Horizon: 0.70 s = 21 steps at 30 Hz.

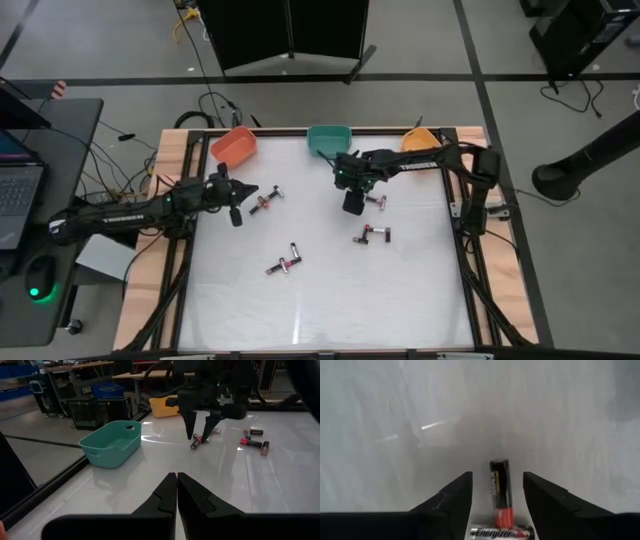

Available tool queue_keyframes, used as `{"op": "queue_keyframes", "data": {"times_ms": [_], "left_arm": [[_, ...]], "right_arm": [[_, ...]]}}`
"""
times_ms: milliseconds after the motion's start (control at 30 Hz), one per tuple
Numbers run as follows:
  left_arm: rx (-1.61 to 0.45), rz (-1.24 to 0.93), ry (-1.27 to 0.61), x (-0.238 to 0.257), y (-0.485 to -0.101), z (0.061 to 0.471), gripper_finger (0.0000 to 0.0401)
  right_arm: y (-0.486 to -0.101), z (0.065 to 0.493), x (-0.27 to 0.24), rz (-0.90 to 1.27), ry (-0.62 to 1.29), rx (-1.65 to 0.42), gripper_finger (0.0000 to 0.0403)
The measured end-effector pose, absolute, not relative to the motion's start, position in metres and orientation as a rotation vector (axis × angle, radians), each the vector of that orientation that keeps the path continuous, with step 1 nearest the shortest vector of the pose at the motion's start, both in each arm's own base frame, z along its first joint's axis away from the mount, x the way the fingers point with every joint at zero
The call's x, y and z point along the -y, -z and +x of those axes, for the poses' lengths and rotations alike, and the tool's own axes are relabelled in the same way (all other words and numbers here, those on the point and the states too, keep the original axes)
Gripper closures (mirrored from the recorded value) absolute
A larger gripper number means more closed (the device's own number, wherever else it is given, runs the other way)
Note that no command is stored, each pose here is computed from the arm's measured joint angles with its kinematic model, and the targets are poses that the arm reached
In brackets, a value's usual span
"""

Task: Sort batteries
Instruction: Put the red battery into the green bin

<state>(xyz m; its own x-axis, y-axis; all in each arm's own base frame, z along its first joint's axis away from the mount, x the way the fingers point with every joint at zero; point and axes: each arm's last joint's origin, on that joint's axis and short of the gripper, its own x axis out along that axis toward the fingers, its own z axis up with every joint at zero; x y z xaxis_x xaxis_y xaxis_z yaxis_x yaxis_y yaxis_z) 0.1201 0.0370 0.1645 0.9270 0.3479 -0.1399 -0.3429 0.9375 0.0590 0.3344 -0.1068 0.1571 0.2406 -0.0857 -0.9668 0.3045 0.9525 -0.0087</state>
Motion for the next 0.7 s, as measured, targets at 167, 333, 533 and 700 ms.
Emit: {"op": "queue_keyframes", "data": {"times_ms": [167, 333, 533, 700], "left_arm": [[-0.15, 0.034, -0.362, -0.037, -0.164, 0.12, 0.0378], [-0.156, 0.038, -0.381, -0.038, -0.164, 0.12, 0.0378], [-0.164, 0.03, -0.384, -0.038, -0.163, 0.12, 0.0378], [-0.161, 0.028, -0.388, -0.038, -0.163, 0.121, 0.0378]], "right_arm": [[-0.151, 0.336, 0.11, 0.173, 0.266, -1.309, 0.022], [-0.145, 0.336, 0.114, 0.174, 0.276, -1.322, 0.0237], [-0.143, 0.336, 0.116, 0.157, 0.266, -1.331, 0.0253], [-0.143, 0.336, 0.116, 0.149, 0.26, -1.332, 0.0296]]}}
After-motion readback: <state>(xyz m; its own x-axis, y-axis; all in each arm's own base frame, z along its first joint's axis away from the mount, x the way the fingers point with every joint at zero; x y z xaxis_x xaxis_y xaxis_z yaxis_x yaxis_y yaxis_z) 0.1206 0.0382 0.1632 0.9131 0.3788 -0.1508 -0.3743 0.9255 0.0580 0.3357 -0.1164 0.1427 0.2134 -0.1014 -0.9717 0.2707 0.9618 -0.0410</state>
